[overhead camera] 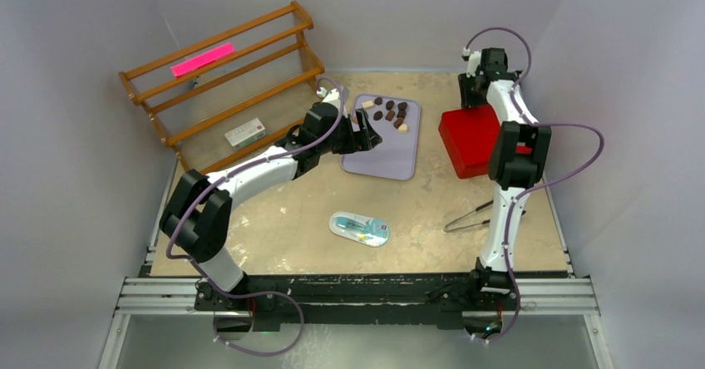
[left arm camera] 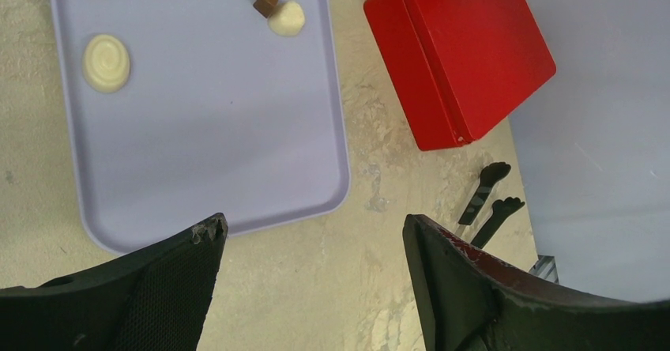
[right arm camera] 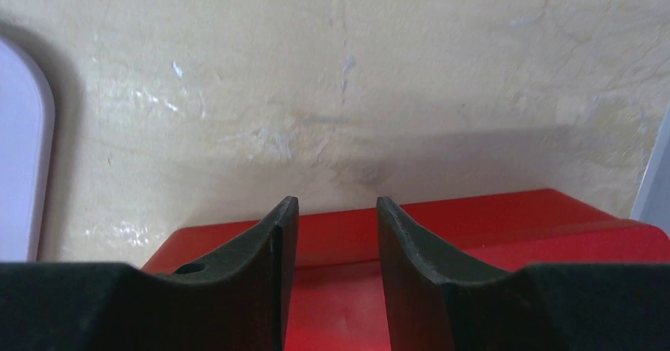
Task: Pack the chocolate
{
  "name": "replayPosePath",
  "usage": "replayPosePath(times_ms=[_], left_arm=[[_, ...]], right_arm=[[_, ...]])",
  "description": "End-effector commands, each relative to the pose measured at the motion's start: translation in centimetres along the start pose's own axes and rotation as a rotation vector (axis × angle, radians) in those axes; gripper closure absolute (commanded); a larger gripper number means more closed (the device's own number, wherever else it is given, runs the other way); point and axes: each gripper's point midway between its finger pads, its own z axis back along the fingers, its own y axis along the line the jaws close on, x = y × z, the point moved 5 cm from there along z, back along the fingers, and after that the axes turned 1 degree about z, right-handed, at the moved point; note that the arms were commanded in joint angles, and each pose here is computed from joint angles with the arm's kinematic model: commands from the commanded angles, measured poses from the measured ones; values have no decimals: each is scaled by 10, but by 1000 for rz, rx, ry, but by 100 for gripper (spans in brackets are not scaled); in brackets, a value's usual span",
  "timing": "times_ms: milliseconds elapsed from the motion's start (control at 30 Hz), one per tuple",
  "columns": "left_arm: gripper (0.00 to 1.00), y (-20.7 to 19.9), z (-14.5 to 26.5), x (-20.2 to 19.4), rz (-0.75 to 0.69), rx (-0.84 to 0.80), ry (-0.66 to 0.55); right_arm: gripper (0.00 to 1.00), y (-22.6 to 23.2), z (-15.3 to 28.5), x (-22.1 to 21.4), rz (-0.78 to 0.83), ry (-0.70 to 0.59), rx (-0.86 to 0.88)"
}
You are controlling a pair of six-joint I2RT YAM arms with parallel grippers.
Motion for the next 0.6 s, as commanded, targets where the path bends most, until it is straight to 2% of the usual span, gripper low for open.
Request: replayPosePath(times_ms=[0, 300, 400, 567], left_arm=[[20, -11, 2, 8, -14, -43, -42], [20, -13, -8, 11, -20, -51, -56], [20, -16, -18, 21, -41, -52, -85], [20, -29, -38, 40, -67, -84, -125]], right_arm=[[57, 2, 28, -5, 28, 31, -17], [56, 7, 51, 6, -60, -42, -21], [52, 10, 76, 15, -144, -102, -33], [40, 3, 106, 5, -364, -145, -177]])
